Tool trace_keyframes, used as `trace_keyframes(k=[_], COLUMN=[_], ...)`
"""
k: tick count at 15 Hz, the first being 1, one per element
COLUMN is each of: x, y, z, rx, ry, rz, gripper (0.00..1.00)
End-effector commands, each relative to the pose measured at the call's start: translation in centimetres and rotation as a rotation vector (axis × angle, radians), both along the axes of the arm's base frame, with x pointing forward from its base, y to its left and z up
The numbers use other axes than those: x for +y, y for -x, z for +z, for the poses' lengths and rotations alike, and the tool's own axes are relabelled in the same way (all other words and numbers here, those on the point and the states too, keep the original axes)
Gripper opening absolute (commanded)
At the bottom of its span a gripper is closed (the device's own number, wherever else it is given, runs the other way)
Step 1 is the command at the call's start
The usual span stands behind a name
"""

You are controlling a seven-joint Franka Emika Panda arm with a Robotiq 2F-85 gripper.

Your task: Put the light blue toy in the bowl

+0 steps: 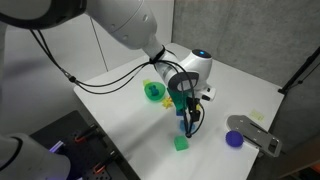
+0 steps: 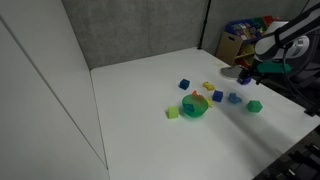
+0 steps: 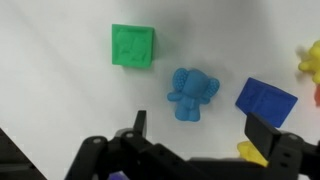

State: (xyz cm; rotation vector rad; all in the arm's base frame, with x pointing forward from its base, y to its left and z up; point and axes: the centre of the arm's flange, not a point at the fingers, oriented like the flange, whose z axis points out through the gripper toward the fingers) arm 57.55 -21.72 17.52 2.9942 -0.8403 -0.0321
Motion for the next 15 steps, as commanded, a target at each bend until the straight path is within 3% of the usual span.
trace_keyframes(k=[1,8,15], x=[-1.0,-1.1,-0.2], y=[-1.0,-1.5,-2.1], z=[-3.2,-9.5,-12.7], rx=[0.025,-0.019,-0.106], ry=[0.014,0.052,0.065], rz=[-0.015,0.007,0.037], gripper=[1.00,1.00,1.00])
